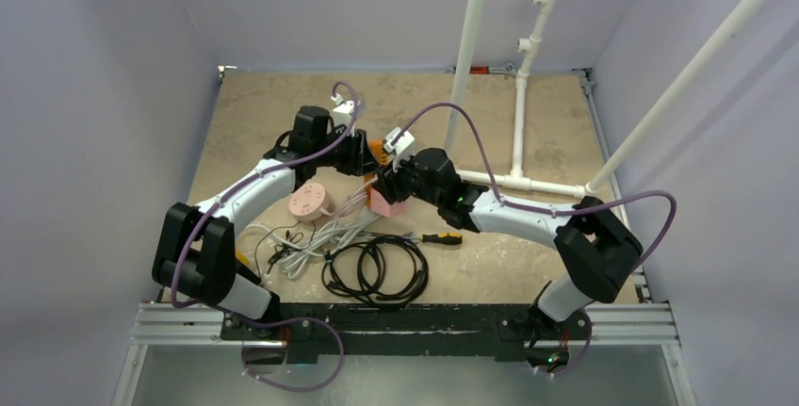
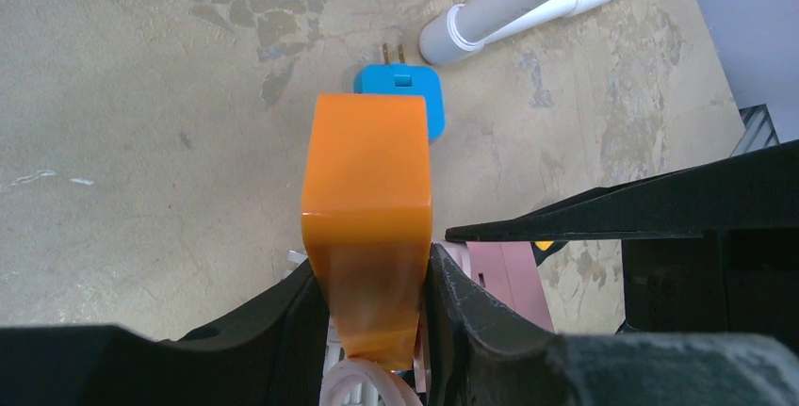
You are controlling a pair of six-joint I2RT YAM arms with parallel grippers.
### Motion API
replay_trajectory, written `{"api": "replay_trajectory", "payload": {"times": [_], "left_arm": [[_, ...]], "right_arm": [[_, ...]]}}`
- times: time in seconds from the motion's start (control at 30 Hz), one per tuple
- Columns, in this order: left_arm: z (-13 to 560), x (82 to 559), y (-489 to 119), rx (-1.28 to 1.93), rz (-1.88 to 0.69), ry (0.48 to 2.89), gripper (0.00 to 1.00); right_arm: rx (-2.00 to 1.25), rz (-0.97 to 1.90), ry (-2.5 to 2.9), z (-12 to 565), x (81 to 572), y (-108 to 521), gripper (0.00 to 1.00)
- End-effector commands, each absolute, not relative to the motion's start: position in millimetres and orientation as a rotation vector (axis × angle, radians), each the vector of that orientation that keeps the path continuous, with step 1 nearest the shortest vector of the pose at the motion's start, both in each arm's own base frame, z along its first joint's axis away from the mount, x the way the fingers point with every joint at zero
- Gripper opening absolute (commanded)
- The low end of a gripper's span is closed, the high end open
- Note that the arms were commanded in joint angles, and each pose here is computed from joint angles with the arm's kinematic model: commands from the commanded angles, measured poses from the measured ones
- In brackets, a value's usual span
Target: Pull the plug off the socket
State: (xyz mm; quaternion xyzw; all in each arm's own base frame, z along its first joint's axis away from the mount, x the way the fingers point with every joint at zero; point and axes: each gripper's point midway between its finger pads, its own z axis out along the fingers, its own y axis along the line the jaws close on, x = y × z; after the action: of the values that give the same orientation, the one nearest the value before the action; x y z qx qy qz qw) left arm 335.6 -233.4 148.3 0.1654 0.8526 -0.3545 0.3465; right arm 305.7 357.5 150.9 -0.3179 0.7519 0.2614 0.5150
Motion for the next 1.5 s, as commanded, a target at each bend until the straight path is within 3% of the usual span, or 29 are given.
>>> {"api": "replay_trajectory", "payload": {"times": [0.0,0.2,0.47,0.83,0.93,1.13,1.47], "left_arm": [[189,325,-263,0.549,-1.047,2.092,0.00],[185,329,-260,0.535,-0.994,2.108,0.00],[173,344,-240,0.441,-0.811,2.166,0.00],[184,344,-238,0.442,-0.806,2.124,0.00],[211,345,-235,0.408,-0.807,1.997,0.00],[258,336,-222,0.354,-0.793,1.773,0.00],[254,333,-224,0.334,-0.770,1.765,0.00]], "right_arm": [[-0.694,0.563,1.804,160,322,357,0.22],[-0.617,0.543,1.776,174,325,347,0.00],[-0.646,0.632,1.613,213,300,344,0.00],[-0.613,0.709,1.628,219,293,349,0.00],[-0.538,0.752,1.652,223,300,340,0.17],[-0.430,0.896,1.685,227,314,321,0.40],[-0.422,1.103,1.690,227,303,331,0.60]]}}
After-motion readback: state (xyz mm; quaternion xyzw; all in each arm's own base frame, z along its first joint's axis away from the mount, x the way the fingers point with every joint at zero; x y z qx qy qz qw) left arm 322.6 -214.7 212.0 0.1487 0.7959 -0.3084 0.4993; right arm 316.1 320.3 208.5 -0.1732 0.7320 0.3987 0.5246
